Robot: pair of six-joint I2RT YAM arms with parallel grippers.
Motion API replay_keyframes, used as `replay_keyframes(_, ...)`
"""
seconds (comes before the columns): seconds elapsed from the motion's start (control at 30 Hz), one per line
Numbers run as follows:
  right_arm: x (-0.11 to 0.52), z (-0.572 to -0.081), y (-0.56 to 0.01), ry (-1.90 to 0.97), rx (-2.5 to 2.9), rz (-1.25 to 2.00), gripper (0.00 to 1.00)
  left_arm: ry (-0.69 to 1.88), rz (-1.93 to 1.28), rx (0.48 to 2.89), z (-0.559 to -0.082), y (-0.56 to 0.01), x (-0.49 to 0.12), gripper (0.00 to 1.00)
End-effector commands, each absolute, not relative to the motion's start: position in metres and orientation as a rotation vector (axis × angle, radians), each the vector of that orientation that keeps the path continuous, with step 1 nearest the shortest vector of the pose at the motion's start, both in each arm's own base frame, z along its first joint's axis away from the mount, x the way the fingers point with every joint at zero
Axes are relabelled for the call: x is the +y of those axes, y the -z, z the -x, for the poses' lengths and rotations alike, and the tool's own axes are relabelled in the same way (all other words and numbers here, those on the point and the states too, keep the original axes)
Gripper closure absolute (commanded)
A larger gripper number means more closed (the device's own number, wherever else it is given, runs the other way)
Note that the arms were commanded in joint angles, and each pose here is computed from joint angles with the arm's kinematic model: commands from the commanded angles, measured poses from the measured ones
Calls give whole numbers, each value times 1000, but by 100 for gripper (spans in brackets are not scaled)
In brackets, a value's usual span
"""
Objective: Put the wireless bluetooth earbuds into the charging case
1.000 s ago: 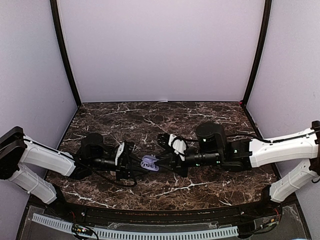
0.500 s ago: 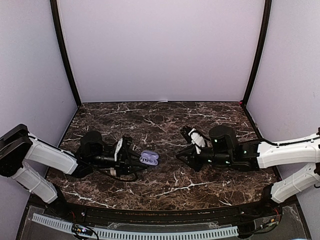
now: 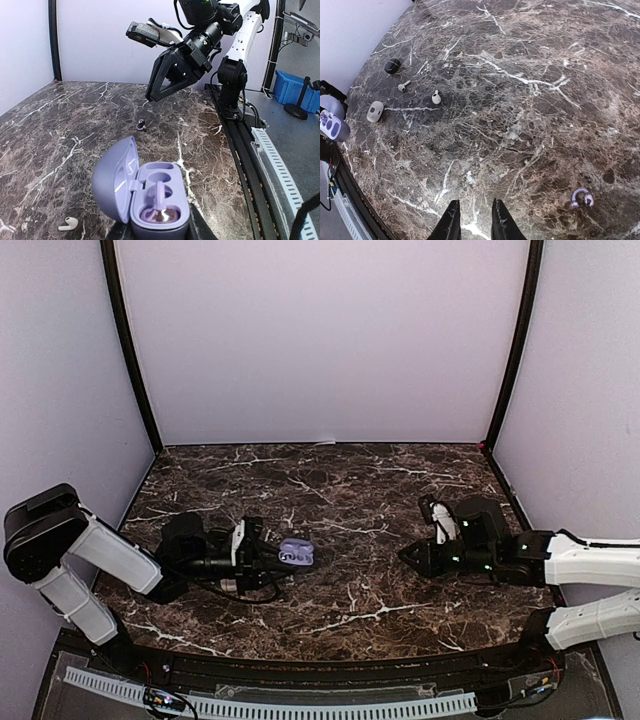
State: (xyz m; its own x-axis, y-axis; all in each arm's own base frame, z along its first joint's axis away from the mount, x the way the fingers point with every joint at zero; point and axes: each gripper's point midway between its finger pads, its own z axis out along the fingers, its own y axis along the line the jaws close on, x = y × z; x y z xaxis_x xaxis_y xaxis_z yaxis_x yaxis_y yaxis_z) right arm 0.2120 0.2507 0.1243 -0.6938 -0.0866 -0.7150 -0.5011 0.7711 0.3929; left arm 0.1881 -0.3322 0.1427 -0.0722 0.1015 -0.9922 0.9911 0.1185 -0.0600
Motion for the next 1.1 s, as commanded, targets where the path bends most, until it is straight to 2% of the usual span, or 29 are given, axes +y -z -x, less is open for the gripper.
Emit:
replay_keyframes(0.0,216,-214,-111,-679,2356,217,78,1054,-1144,1311,-192,-149,-328,87)
replay_keyframes(0.3,158,-209,-83,-515,2527,-133,78,1014,-1122,1316,-194,-144,-323,87)
replay_keyframes(0.53,111,-203,-72,-366,2587,-439,83,1038,-1114,1326,-191,-138,-323,87)
replay_keyframes(0.6,101,-201,-73,-332,2584,-485,80,1042,-1116,1318,-190,-139,-324,87)
replay_keyframes(0.63,97,-201,-73,-324,2581,-505,76,1040,-1112,1319,-190,-138,-324,87)
replay_keyframes(0.67,94,-200,-73,-324,2579,-530,63,1039,-1108,1317,-190,-139,-323,87)
replay_keyframes(0.73,86,-200,-74,-288,2574,-593,59,1038,-1108,1310,-189,-140,-323,86)
replay_keyframes(0.9,75,-201,-75,-217,2557,-635,59,1030,-1115,1292,-187,-141,-322,87)
replay_keyframes(1.07,75,-203,-66,-234,2548,-694,72,1030,-1111,1297,-187,-139,-322,87)
